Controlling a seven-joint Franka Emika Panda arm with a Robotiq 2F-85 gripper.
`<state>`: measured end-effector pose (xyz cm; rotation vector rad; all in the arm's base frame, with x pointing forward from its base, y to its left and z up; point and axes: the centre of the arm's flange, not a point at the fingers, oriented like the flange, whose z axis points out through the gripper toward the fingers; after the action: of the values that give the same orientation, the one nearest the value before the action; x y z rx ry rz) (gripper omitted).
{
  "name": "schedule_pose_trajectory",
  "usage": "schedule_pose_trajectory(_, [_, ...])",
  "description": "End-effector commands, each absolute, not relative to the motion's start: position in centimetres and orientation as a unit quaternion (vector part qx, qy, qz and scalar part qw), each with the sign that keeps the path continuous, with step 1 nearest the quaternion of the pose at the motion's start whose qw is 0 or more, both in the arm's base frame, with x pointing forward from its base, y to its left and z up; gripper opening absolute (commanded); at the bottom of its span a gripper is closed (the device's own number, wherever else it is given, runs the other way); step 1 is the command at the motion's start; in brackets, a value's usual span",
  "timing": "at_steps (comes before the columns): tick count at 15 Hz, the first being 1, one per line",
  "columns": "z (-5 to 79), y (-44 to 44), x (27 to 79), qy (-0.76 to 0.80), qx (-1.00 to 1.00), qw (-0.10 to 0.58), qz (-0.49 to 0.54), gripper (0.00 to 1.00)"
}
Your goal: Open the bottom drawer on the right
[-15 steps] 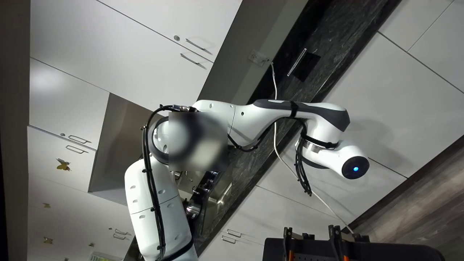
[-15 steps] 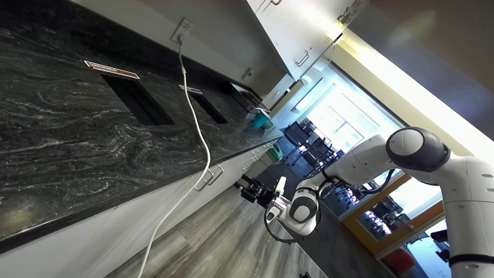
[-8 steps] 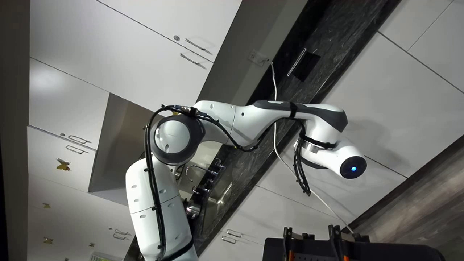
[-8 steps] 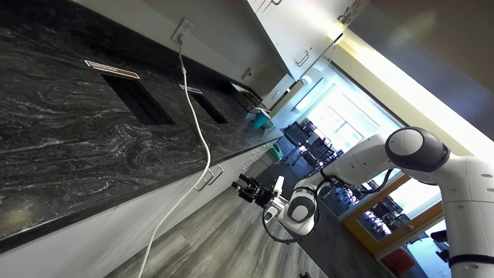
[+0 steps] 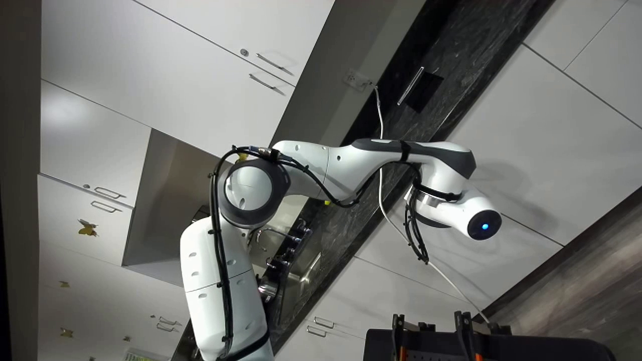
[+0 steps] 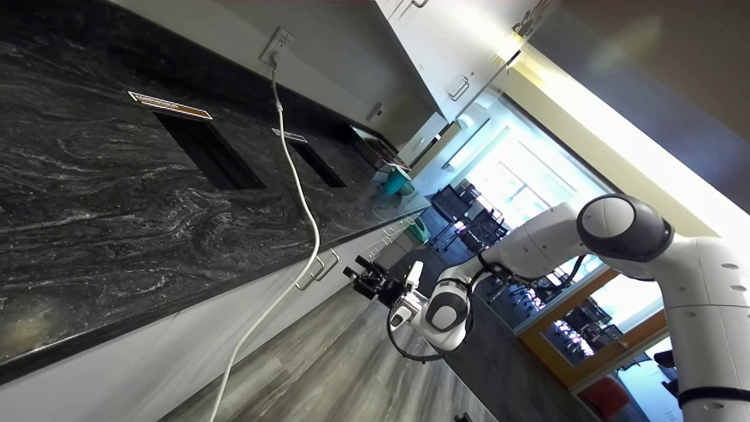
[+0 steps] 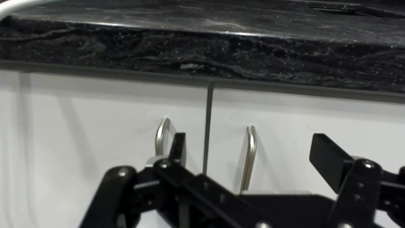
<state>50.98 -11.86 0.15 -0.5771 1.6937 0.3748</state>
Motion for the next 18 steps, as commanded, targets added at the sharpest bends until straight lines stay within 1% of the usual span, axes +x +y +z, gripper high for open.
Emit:
schedule_pose_trajectory(1, [-1.5, -11.9, 52.6, 0.735, -0.237, 0.616, 0.156, 1.00])
schedule_pose_trajectory(14, [-5.1, -10.2, 54.5, 0.734, -0.211, 0.625, 0.161, 1.00])
schedule_pose_trajectory(15, [-5.2, -10.2, 54.6, 0.734, -0.209, 0.626, 0.160, 0.75])
schedule_pose_trajectory(16, [-5.3, -10.1, 54.7, 0.733, -0.209, 0.627, 0.160, 0.74])
schedule_pose_trajectory(18, [-5.5, -9.9, 54.9, 0.732, -0.208, 0.629, 0.160, 0.58])
